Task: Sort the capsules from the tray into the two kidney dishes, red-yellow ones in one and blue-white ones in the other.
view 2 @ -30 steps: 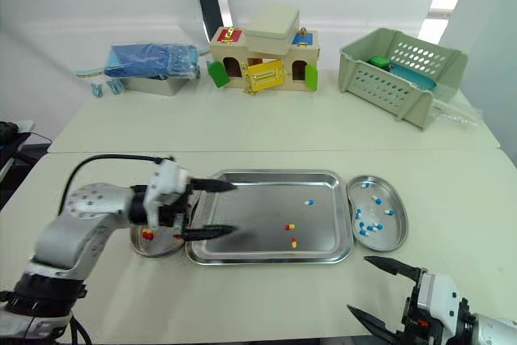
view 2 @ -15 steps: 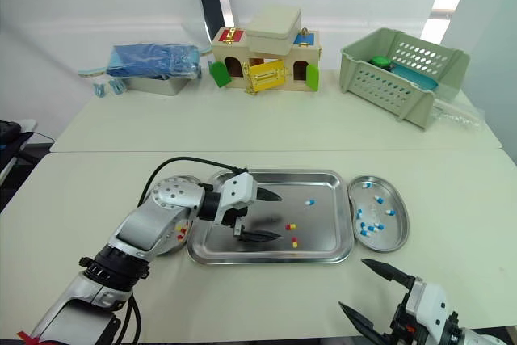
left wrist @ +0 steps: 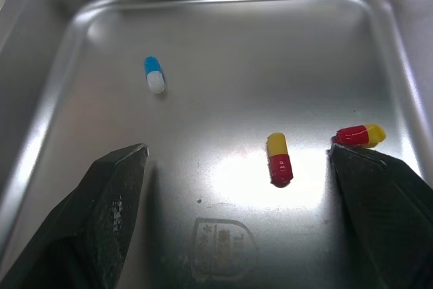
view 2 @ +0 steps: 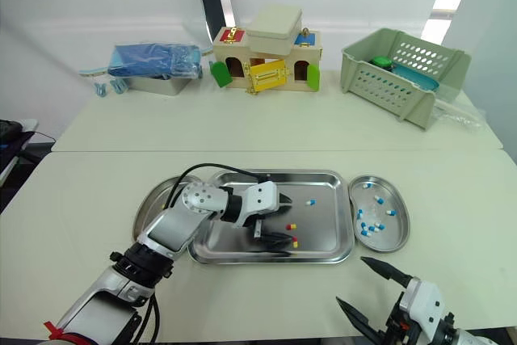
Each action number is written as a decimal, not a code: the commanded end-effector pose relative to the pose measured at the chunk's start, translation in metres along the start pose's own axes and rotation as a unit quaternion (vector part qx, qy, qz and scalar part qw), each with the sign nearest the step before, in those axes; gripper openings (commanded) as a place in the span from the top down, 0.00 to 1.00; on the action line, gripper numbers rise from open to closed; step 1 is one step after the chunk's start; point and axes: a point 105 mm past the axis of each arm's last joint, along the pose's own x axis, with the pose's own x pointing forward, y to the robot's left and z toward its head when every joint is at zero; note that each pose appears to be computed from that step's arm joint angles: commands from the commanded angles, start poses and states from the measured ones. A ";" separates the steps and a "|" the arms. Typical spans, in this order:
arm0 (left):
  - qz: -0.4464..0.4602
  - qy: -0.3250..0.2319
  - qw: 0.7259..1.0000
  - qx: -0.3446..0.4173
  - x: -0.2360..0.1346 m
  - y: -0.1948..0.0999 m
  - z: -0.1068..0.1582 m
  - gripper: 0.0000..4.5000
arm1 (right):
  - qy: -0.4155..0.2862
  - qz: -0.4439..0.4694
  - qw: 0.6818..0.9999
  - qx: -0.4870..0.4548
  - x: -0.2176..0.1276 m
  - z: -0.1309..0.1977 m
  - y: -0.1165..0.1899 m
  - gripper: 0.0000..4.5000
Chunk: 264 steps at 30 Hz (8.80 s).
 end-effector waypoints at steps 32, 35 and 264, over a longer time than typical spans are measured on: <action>-0.013 0.038 0.999 -0.012 0.005 -0.007 -0.007 1.00 | -0.009 0.004 1.000 -0.009 0.003 0.008 0.003 0.00; -0.025 0.024 0.999 -0.011 0.004 -0.011 -0.003 1.00 | -0.008 0.009 1.000 -0.013 0.003 0.008 0.004 0.00; 0.296 0.001 0.949 -0.110 -0.182 0.011 -0.014 0.99 | 0.015 0.187 0.981 -0.059 0.018 0.017 -0.012 0.00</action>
